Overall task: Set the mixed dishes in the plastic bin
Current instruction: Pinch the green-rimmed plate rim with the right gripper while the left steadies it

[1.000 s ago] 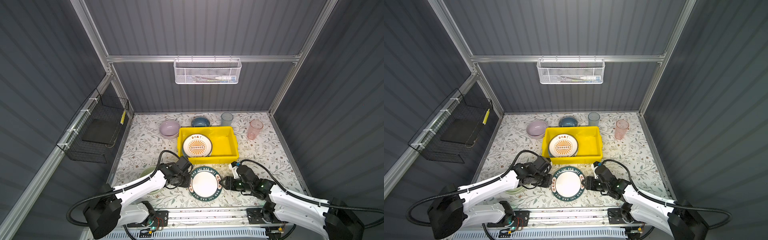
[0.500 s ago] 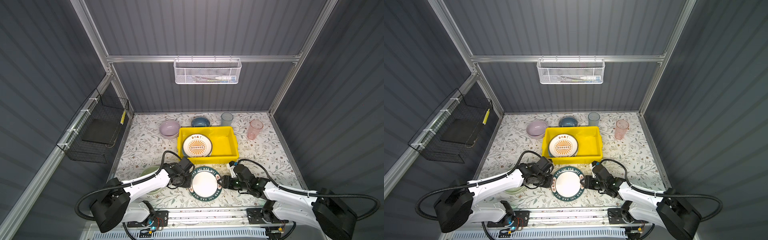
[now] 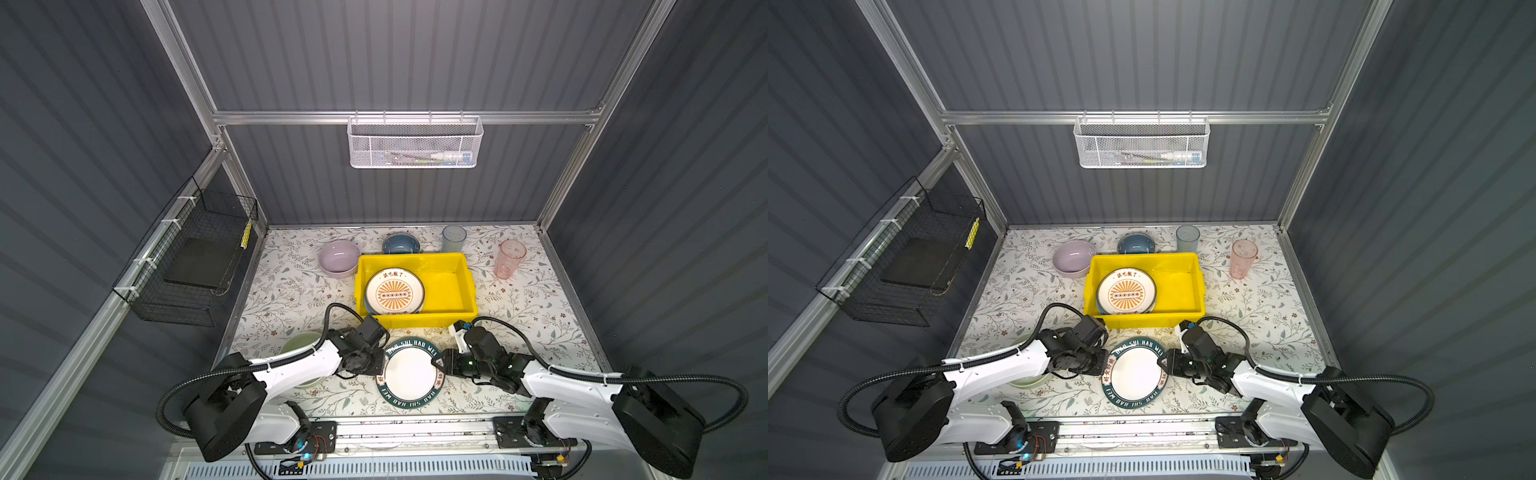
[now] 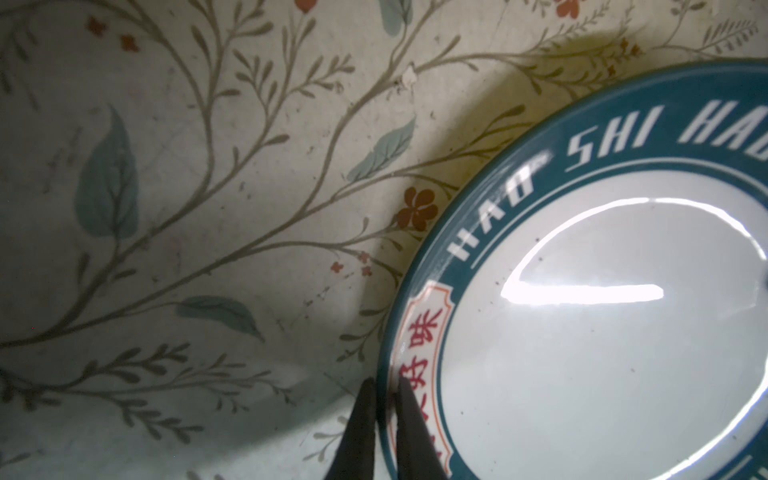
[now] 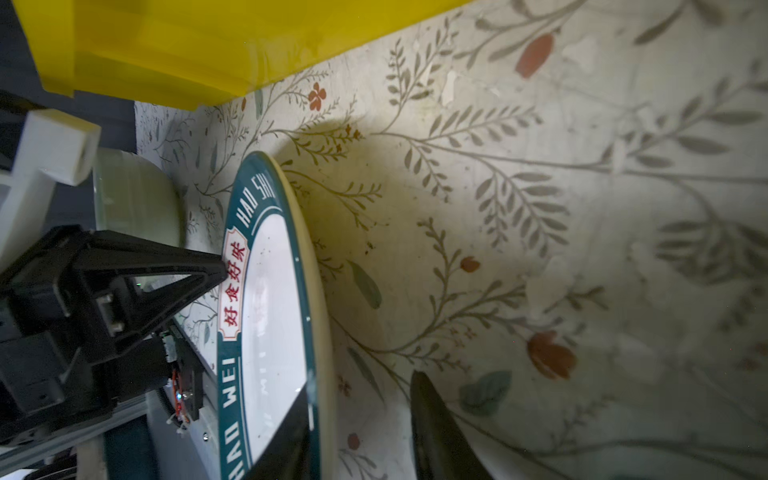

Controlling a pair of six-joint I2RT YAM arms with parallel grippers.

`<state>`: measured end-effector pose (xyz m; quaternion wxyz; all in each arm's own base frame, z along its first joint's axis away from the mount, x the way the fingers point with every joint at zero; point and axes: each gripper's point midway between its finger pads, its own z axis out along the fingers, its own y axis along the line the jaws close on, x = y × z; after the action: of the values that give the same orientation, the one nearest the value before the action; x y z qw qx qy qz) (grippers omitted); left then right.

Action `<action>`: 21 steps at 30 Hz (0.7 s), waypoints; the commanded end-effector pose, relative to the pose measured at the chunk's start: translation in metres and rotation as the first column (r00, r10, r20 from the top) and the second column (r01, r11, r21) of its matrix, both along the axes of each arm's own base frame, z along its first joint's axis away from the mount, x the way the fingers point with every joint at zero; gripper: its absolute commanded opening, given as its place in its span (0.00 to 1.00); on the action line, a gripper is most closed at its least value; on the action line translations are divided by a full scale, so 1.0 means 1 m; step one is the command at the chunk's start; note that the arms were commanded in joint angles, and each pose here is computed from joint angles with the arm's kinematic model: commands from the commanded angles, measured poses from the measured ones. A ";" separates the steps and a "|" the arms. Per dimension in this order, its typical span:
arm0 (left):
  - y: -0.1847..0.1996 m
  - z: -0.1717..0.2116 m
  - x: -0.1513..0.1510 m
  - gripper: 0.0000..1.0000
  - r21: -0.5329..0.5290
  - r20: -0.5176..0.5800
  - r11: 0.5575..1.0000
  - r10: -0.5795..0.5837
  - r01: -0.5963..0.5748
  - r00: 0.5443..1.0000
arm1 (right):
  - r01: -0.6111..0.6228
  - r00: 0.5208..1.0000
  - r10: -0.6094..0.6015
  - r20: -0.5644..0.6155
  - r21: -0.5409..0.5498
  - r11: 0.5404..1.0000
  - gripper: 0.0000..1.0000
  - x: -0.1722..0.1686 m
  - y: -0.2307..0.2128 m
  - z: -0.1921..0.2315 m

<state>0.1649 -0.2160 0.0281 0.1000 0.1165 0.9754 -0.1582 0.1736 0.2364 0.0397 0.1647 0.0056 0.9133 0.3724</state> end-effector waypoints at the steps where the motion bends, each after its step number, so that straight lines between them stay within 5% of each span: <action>1: 0.009 -0.015 -0.013 0.12 0.038 -0.057 0.999 0.005 -0.003 0.998 | -0.010 1.000 0.010 0.013 0.029 1.000 0.30 0.003 0.007 0.011; 14: -0.001 0.016 0.000 0.17 0.000 0.007 1.000 -0.007 0.007 1.000 | -0.002 0.998 0.000 0.059 0.017 1.000 0.02 0.002 -0.001 0.040; 21: 0.003 0.057 0.018 0.36 0.055 0.096 0.998 -0.018 0.013 0.995 | -0.006 0.994 0.013 0.111 -0.061 0.998 0.00 -0.002 -0.018 0.062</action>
<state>0.1770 -0.2219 0.0644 0.1231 0.1229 0.9726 -0.1545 0.1708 0.2223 0.0830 0.1944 -0.0078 0.9142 0.3555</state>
